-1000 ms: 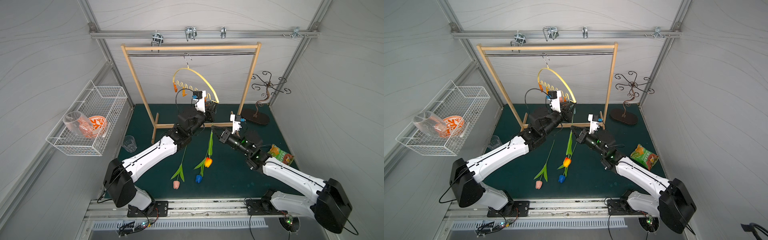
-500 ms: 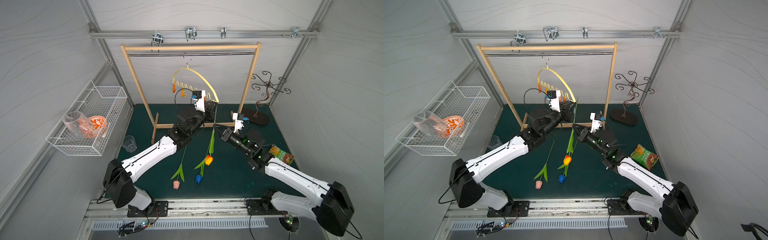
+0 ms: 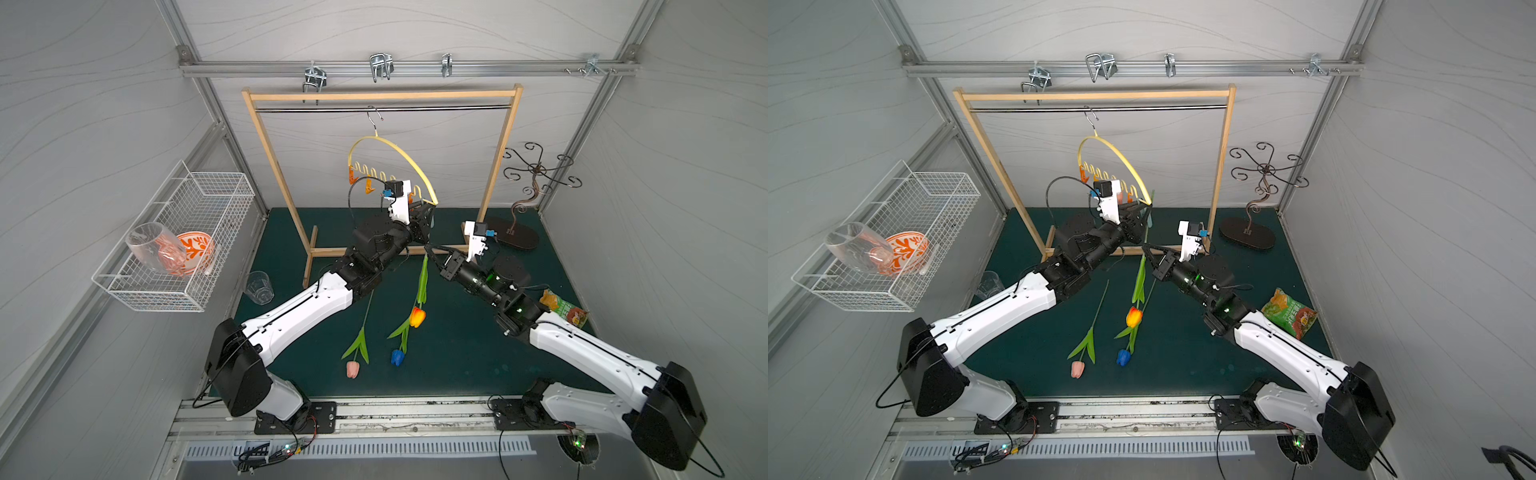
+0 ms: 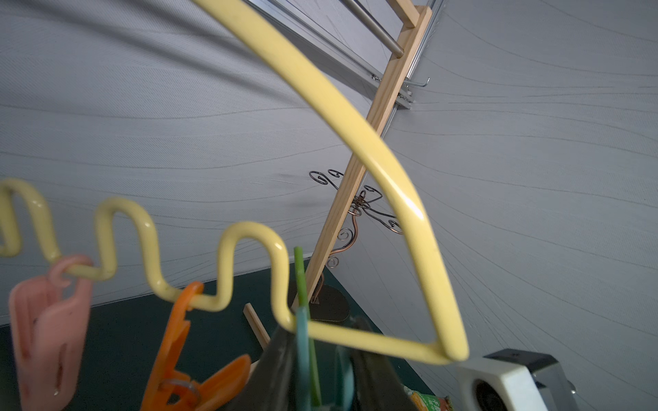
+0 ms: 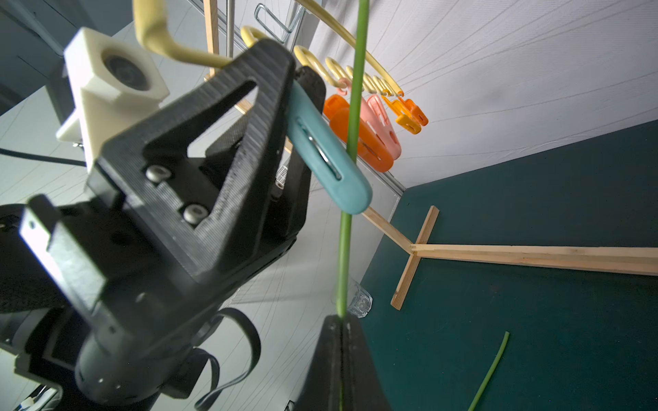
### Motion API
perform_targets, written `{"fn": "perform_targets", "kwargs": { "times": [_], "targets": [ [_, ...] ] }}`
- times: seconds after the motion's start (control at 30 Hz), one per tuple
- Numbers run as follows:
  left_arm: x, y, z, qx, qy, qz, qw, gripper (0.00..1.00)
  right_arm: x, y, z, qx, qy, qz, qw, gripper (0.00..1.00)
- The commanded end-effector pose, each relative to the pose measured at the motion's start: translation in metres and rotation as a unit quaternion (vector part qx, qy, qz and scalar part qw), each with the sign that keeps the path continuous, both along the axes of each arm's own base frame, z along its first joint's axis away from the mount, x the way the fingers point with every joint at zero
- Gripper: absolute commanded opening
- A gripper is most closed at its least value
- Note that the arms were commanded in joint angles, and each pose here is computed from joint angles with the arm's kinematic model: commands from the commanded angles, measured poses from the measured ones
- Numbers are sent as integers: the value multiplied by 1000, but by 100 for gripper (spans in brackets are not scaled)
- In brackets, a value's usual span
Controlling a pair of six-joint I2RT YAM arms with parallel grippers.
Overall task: Dry the flowers on a clothes hanger
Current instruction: Clamp the flower onto the hanger.
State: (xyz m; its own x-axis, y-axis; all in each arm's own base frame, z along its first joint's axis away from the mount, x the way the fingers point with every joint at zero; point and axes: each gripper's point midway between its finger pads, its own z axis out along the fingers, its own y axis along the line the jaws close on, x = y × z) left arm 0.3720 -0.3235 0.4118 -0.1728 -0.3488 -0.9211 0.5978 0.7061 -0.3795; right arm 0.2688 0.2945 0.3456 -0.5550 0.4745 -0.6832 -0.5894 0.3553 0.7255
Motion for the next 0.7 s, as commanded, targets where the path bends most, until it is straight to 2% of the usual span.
{"fn": "perform_targets", "kwargs": {
  "times": [0.0, 0.33, 0.67],
  "targets": [
    [-1, 6, 15, -18, -14, 3, 1000, 28, -2, 3, 21, 2, -32, 6, 999, 0],
    [-1, 6, 12, -14, -13, 4, 1000, 29, -3, 9, 17, -4, -32, 17, 999, 0],
    [-2, 7, 14, -10, -15, 3, 1000, 30, -8, 8, 0, -72, -61, 8, 996, 0]
  ]
}}
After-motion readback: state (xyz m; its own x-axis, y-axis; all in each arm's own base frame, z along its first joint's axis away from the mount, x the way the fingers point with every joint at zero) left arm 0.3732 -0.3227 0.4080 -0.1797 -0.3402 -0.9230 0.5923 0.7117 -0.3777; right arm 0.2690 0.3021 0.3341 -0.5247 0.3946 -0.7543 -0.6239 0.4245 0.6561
